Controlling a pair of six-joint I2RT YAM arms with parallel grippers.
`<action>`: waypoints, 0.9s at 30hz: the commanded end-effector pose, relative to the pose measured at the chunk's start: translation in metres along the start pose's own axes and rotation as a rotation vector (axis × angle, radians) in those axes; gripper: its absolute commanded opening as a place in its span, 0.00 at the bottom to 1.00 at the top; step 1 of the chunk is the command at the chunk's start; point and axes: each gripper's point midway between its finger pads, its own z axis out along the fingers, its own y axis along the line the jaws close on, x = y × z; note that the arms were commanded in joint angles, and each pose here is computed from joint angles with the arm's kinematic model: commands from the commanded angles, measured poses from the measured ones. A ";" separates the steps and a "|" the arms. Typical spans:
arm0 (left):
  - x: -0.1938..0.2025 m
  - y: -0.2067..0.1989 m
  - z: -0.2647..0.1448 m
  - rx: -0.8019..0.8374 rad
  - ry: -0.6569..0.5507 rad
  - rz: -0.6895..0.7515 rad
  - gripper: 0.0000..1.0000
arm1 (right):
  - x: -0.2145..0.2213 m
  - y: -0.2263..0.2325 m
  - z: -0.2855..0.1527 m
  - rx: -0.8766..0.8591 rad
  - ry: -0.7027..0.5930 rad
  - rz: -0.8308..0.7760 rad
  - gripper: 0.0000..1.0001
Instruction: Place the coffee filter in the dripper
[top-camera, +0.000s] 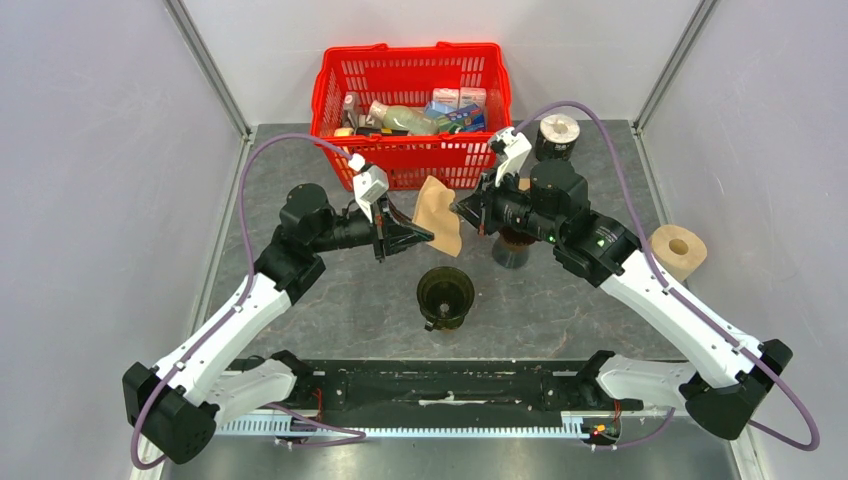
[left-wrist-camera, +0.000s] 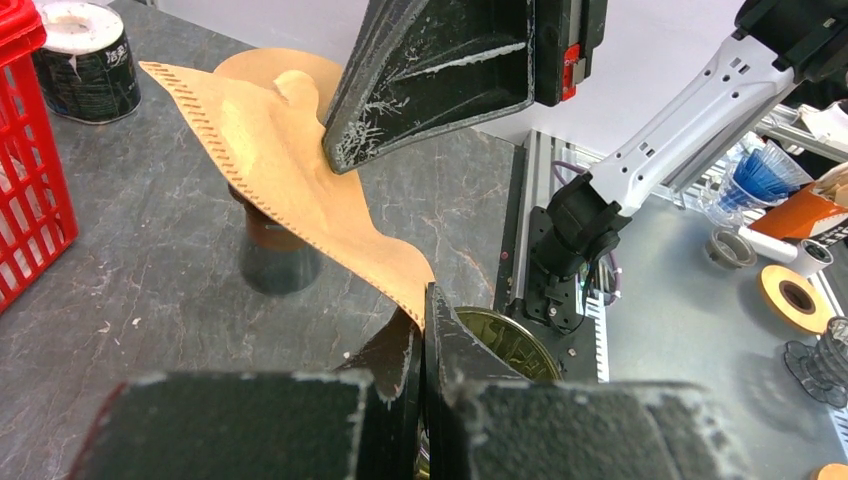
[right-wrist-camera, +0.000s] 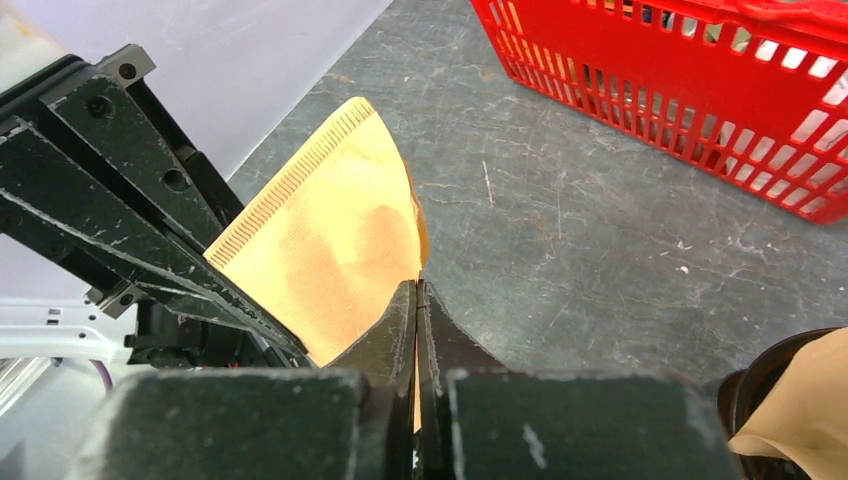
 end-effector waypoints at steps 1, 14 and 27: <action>-0.009 -0.006 -0.003 0.023 -0.031 0.079 0.02 | -0.023 -0.001 0.001 0.016 -0.085 -0.045 0.00; -0.016 0.011 0.007 -0.039 -0.024 0.008 0.02 | -0.009 0.080 -0.002 -0.454 0.023 0.041 0.00; -0.015 0.007 -0.002 -0.059 -0.050 0.036 0.02 | -0.009 0.069 0.003 -0.391 0.002 0.039 0.00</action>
